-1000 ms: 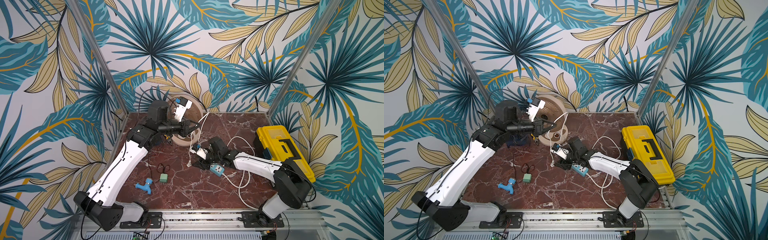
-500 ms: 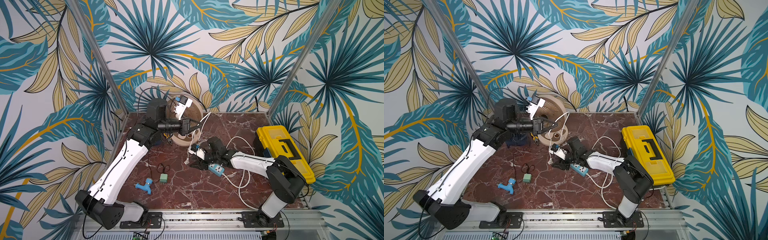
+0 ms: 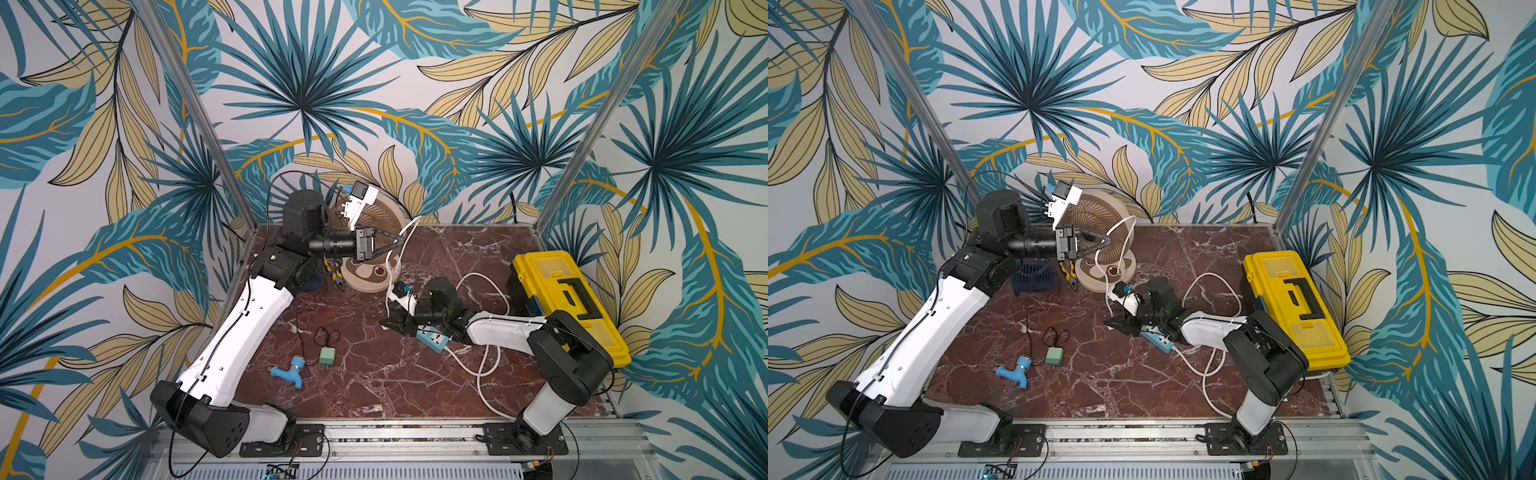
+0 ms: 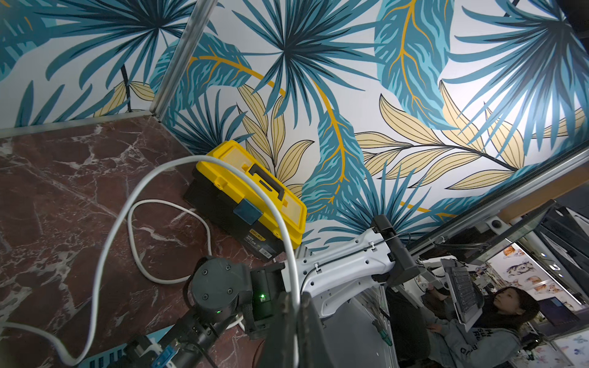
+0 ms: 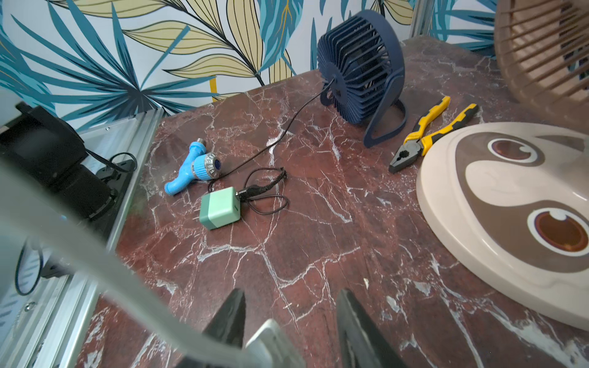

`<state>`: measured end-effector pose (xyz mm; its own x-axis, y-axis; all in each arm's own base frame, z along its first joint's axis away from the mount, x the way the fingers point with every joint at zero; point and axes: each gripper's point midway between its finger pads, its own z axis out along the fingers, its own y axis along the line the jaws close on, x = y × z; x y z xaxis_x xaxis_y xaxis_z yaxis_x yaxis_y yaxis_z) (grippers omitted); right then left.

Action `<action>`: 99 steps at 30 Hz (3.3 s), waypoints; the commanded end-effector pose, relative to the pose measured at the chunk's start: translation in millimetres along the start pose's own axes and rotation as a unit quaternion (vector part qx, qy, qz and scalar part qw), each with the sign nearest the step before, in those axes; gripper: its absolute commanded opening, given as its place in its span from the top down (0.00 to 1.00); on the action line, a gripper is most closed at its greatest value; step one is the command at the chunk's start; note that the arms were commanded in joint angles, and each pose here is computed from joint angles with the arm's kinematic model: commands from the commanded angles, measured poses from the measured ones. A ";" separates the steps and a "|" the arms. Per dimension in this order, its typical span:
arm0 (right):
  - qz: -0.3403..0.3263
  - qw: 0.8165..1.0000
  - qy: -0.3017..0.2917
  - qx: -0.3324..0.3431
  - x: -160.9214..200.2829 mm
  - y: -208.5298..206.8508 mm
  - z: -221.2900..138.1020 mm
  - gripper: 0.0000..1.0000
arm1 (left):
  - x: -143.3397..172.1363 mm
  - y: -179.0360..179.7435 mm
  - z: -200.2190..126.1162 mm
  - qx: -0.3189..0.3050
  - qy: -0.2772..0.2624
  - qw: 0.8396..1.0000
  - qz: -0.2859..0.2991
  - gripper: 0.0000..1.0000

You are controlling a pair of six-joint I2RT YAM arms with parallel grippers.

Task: Plug the desk fan into the power strip
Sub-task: Insert the plug into the socket.

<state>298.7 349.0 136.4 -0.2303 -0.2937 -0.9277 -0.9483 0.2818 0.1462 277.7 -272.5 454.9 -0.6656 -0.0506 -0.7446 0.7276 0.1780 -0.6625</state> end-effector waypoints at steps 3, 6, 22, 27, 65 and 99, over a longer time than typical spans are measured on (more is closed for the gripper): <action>0.009 0.999 -0.013 -0.031 -6.1 6.9 1.2 0.65 | -16.1 -22.2 -6.1 0.032 -0.011 0.999 0.025 1.00; 0.013 0.999 -0.007 -0.037 -3.2 8.8 1.1 0.78 | -16.6 -18.7 -7.7 0.028 -0.013 0.999 0.023 1.00; 0.063 0.994 0.063 0.065 20.8 -2.3 -31.4 1.00 | -16.6 98.6 -5.0 -0.170 -0.058 0.984 -0.007 1.00; 0.088 0.986 0.070 0.125 33.8 -11.0 -49.3 1.00 | -14.6 140.3 6.8 -0.197 -0.076 0.977 -0.031 1.00; 0.139 0.944 -0.007 0.301 68.6 -37.0 -123.6 1.00 | 62.3 216.2 129.9 -0.214 0.036 0.975 -0.046 1.00; 0.173 0.932 0.005 0.319 112.9 -28.1 -134.6 1.00 | 98.1 237.5 154.0 -0.207 0.088 0.972 -0.072 1.00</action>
<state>274.9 196.4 87.5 -0.4544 -0.0946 -0.8857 -0.5462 0.8151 0.1932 409.2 -380.5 196.7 -0.8205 0.0514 -0.5693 0.4850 0.5898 -0.6457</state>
